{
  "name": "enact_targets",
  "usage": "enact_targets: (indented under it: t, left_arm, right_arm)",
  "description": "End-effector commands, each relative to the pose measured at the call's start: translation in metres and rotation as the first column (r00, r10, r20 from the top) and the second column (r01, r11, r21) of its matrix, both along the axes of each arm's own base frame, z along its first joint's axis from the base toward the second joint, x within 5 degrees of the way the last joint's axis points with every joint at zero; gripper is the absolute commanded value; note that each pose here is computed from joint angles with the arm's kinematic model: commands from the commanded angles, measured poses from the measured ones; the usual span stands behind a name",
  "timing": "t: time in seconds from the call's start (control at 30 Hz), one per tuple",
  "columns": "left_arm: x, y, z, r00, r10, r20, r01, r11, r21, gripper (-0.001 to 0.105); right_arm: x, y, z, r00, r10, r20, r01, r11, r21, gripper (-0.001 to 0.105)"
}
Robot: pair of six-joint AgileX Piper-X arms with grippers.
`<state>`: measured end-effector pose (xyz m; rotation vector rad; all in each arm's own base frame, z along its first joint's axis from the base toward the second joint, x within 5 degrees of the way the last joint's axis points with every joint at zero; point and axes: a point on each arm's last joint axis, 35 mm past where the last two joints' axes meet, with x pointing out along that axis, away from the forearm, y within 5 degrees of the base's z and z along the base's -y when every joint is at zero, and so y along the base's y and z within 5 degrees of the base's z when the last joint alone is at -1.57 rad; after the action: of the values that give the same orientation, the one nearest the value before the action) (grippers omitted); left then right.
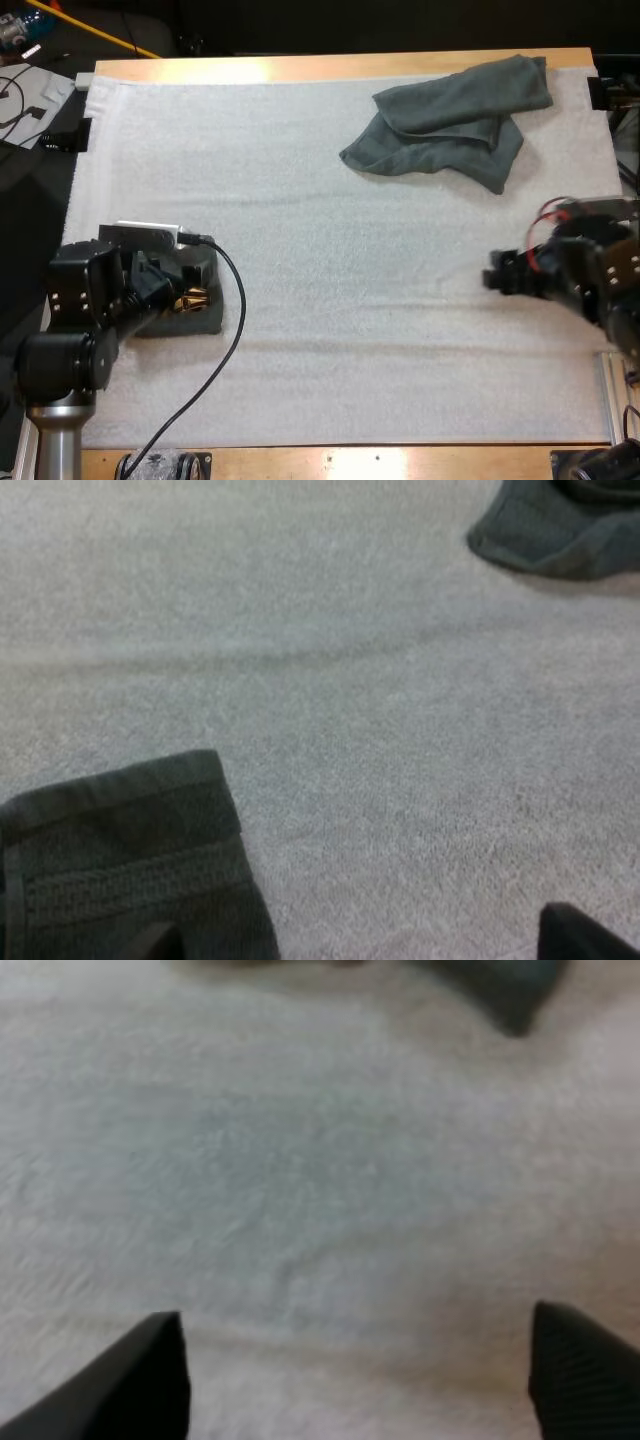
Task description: Pick towel from pile, fold and stack
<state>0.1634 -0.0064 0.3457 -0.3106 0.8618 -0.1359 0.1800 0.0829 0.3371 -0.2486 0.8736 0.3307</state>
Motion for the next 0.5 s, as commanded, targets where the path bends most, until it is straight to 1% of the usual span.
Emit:
enact_targets:
  t: [0.0, 0.2, 0.3, 0.37, 0.47]
  left_arm:
    - [-0.006, 0.0, 0.005, 1.0, -0.002, 0.015, 0.002, 1.0, 0.01, 0.067]
    - [-0.012, 0.0, 0.008, 1.0, -0.005, 0.021, 0.005, 1.0, 0.017, 0.067]
    - [-0.015, -0.001, 0.009, 1.0, -0.009, 0.025, 0.008, 1.0, 0.022, 0.067]
    - [-0.016, -0.001, 0.01, 1.0, -0.009, 0.027, 0.009, 1.0, 0.027, 0.067]
    - [-0.014, -0.001, 0.007, 1.0, -0.015, 0.013, 0.014, 1.0, 0.017, 0.067]
  right_arm:
    - [0.01, -0.024, -0.001, 0.997, -0.073, -0.013, 0.073, 0.997, -0.004, 0.068]
    - [0.013, -0.063, -0.003, 0.975, -0.218, -0.044, 0.218, 0.976, -0.004, 0.068]
    - [0.008, -0.077, 0.001, 0.962, -0.27, -0.037, 0.27, 0.963, -0.012, 0.068]
    - [0.002, -0.084, 0.004, 0.955, -0.295, -0.025, 0.295, 0.955, -0.019, 0.068]
    - [0.002, -0.085, 0.006, 0.952, -0.307, -0.01, 0.306, 0.952, -0.022, 0.068]
